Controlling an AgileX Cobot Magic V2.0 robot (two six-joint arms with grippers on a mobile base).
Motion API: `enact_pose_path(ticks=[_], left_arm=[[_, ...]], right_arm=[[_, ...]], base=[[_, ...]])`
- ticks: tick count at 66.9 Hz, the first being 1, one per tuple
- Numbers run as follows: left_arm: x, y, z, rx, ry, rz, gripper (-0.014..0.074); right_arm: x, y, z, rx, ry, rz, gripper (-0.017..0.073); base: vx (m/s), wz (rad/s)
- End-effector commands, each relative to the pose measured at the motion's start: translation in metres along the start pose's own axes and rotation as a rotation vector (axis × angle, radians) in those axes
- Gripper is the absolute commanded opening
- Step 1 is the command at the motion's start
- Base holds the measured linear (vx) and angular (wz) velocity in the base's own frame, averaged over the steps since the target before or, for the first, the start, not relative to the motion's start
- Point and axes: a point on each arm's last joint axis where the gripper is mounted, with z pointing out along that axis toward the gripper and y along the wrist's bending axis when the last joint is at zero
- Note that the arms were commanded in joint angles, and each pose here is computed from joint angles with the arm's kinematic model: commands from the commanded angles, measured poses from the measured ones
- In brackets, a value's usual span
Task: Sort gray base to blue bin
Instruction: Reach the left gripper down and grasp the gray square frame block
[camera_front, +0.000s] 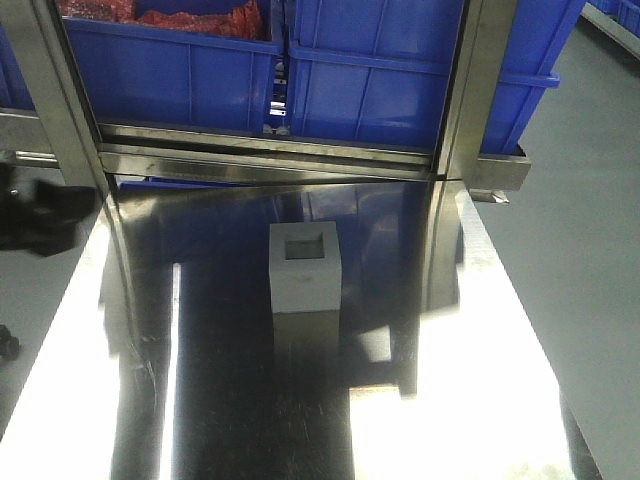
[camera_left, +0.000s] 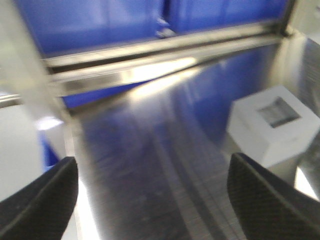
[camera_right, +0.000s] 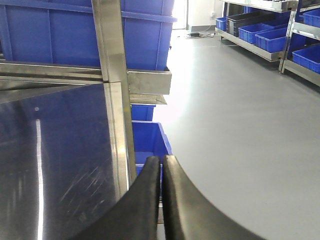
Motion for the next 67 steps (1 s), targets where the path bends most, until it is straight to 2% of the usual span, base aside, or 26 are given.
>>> enact_pose_path(ticks=[1, 4, 11, 18, 26, 36, 39, 52, 67], left_arm=[[-0.028, -0.017, 0.025, 0.064, -0.059, 0.025, 0.0591], [-0.029, -0.027, 0.042, 0.096, -0.028, 0.037, 0.0591], [-0.040, -0.050, 0.073, 0.158, 0.001, 0.024, 0.0591], [-0.048, -0.065, 0.099, 0.194, 0.042, -0.028, 0.0591], [-0.052, -0.079, 0.129, 0.220, 0.127, -0.122, 0.0591], [-0.052, -0.083, 0.167, 0.211, 0.192, -0.243, 0.0594], [-0.048, -0.085, 0.179, 0.208, 0.228, -0.263, 0.0594], [-0.037, -0.090, 0.212, 0.207, 0.333, -0.278, 0.0594], [-0.032, -0.092, 0.231, 0.199, 0.349, -0.305, 0.0594]], right_arm=[[-0.005, 0.000, 0.001, 0.007, -0.055, -0.019, -0.0005], [-0.005, 0.000, 0.001, 0.007, -0.055, -0.019, -0.0005], [-0.005, 0.000, 0.001, 0.007, -0.055, -0.019, -0.0005], [-0.005, 0.000, 0.001, 0.007, -0.055, -0.019, -0.0005], [-0.005, 0.000, 0.001, 0.007, -0.055, -0.019, -0.0005], [-0.005, 0.000, 0.001, 0.007, -0.055, -0.019, -0.0005], [-0.005, 0.000, 0.001, 0.007, -0.055, -0.019, -0.0005], [-0.005, 0.000, 0.001, 0.007, -0.055, -0.019, -0.0005], [-0.005, 0.000, 0.001, 0.007, -0.055, -0.019, -0.0005]], base=[[0.00, 0.00], [0.00, 0.00], [0.00, 0.00], [0.00, 0.00], [0.00, 0.00], [0.00, 0.00], [0.00, 0.00], [0.00, 0.00], [0.00, 0.00]])
